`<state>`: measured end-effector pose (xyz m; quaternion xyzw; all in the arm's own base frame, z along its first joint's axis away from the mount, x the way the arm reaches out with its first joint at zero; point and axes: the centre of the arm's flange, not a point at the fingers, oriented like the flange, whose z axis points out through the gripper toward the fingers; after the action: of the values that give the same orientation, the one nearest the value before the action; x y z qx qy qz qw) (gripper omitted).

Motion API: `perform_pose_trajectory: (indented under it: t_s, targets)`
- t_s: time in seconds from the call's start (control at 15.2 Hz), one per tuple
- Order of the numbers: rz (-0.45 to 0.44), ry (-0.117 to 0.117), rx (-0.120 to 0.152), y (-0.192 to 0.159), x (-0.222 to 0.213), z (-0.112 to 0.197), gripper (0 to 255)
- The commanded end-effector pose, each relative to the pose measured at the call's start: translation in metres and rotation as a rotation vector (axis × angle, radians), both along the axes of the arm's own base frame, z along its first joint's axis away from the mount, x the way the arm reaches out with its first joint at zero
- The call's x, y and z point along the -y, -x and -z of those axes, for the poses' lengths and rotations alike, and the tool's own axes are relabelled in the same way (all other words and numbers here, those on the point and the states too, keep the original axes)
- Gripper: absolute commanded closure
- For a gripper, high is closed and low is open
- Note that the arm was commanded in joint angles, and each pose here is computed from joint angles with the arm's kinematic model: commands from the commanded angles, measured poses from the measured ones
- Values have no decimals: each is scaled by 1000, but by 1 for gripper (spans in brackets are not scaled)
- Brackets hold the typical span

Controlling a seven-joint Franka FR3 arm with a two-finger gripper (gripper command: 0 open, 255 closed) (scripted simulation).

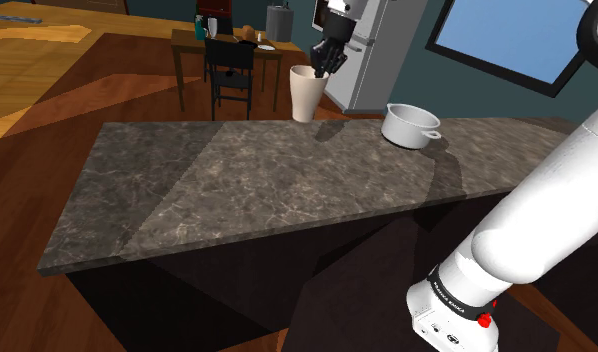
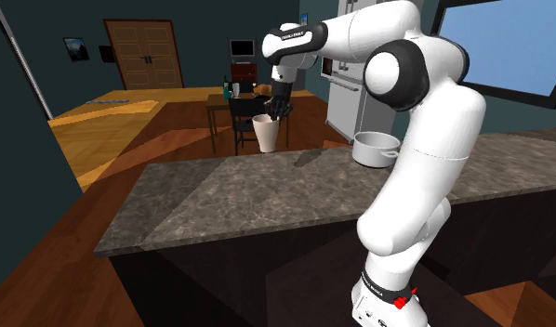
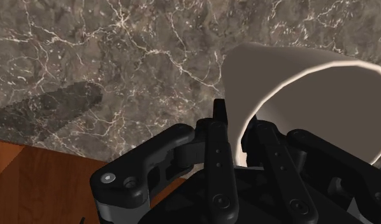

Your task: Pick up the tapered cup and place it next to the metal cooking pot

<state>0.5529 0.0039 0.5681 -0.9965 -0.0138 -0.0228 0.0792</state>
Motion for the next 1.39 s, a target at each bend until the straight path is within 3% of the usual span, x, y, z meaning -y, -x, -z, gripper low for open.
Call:
perform_pose_trajectory:
  t_s: [0.0,1.32]
  targets:
    - [0,0,0,-2,13,-4,255]
    - [0,0,0,-32,276,-4,255]
